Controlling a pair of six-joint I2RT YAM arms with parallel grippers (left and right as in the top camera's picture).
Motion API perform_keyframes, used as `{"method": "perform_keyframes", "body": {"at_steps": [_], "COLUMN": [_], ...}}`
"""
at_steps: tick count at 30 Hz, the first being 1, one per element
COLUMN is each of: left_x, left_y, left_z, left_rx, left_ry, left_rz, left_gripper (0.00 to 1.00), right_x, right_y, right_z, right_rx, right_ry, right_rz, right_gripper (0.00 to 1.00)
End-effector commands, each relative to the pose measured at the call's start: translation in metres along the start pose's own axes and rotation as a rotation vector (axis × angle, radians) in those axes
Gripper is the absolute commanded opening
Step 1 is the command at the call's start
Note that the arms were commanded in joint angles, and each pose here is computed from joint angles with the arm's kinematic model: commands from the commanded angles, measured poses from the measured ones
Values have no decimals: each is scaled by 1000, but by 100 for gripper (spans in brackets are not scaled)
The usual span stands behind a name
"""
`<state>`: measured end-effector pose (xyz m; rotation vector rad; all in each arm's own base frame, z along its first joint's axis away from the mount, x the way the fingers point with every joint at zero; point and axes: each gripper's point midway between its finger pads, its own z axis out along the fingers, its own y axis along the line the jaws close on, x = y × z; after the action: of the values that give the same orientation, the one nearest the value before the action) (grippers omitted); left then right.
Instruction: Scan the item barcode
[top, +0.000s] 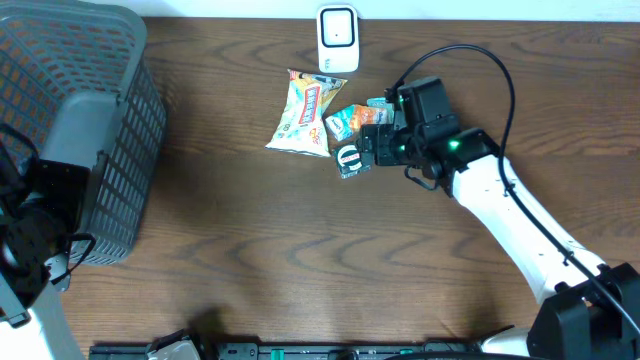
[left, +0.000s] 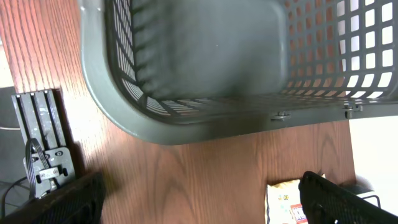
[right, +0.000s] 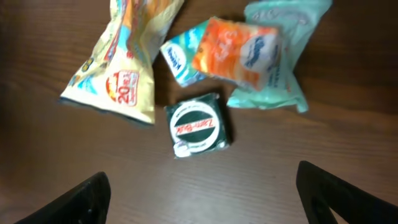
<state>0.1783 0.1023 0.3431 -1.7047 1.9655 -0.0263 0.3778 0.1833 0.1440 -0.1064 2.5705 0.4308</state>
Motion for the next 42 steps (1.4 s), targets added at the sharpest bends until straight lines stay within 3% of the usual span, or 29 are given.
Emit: {"method": "perform_keyframes", "body": {"at_steps": [1, 13, 21, 23, 35, 42], "left_x": [3, 3, 3, 3, 3, 3], "left_y": [10, 10, 10, 10, 10, 10], "left_z": [-1, -1, -1, -1, -1, -1], "left_rx": [-41, -41, -41, -41, -41, -41], "left_ry": [13, 13, 13, 13, 13, 13], "left_rz": [-4, -4, -4, -4, -4, -4], "left_gripper": [97, 98, 98, 98, 98, 98], "right_x": [-36, -143, -112, -104, -120, -122], "right_y": [-5, 22, -15, -18, -13, -24], "right_z": [-16, -114, -102, -99, -96, -42], "right_rx": [80, 52, 139, 149, 134, 160], "right_ry": [-112, -382, -207, -172, -230, -184], "right_rz": [-15, -98, -50, -47, -52, -48], "right_gripper": [84, 74, 82, 99, 99, 99]}}
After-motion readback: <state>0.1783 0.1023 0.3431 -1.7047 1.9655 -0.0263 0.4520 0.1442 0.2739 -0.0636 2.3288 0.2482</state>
